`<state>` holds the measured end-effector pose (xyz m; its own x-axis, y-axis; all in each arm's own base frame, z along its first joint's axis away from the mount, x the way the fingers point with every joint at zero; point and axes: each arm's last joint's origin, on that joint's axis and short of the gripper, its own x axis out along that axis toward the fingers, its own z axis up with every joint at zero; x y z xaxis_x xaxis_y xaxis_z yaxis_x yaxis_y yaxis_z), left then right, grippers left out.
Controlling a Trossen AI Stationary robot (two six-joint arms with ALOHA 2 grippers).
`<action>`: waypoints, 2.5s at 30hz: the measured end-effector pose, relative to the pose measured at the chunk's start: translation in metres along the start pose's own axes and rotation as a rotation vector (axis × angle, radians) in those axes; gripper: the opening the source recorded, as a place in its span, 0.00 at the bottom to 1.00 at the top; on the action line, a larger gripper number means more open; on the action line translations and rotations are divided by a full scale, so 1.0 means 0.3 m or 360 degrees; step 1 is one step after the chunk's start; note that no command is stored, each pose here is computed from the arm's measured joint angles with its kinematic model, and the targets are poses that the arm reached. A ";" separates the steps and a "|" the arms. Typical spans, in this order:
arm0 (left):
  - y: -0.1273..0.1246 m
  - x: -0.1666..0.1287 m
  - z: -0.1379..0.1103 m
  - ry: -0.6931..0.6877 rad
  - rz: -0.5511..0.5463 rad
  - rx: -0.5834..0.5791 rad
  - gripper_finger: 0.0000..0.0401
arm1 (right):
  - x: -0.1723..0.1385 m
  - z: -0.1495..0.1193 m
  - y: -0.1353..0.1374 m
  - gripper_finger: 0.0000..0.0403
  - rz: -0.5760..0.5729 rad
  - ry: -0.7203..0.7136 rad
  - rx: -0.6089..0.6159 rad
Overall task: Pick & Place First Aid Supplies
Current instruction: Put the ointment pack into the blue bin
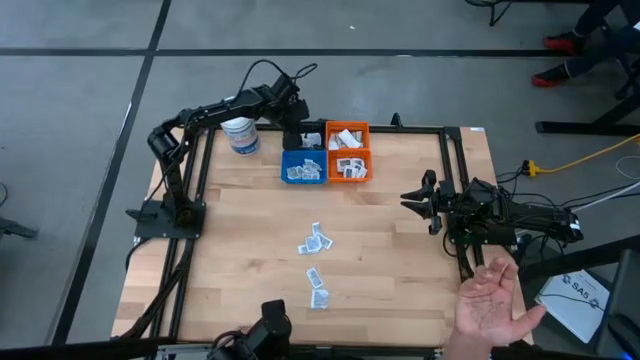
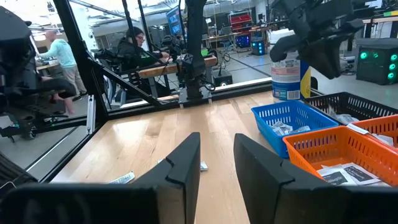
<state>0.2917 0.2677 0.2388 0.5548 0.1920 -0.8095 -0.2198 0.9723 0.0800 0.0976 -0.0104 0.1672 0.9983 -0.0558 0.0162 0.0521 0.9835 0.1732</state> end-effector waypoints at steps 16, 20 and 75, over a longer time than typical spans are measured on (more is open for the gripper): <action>-0.071 -0.004 0.038 0.0038 0.0071 0.0135 0.32 | 0.000 0.000 0.000 0.25 0.0001 0.0000 0.0001; -0.128 -0.012 0.069 0.0050 0.0128 0.0308 0.30 | 0.000 0.000 0.000 0.25 0.0000 0.0000 0.0001; -1.340 0.000 0.010 0.0026 -0.0825 0.1527 0.28 | 0.000 0.000 0.000 0.25 -0.0001 0.0002 0.0000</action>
<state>0.3825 -0.1226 0.2085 0.3872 -0.2664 -0.8827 0.7592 0.6353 0.1414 0.0977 -0.0104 0.1671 0.9983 -0.0561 0.0151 0.0526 0.9835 0.1733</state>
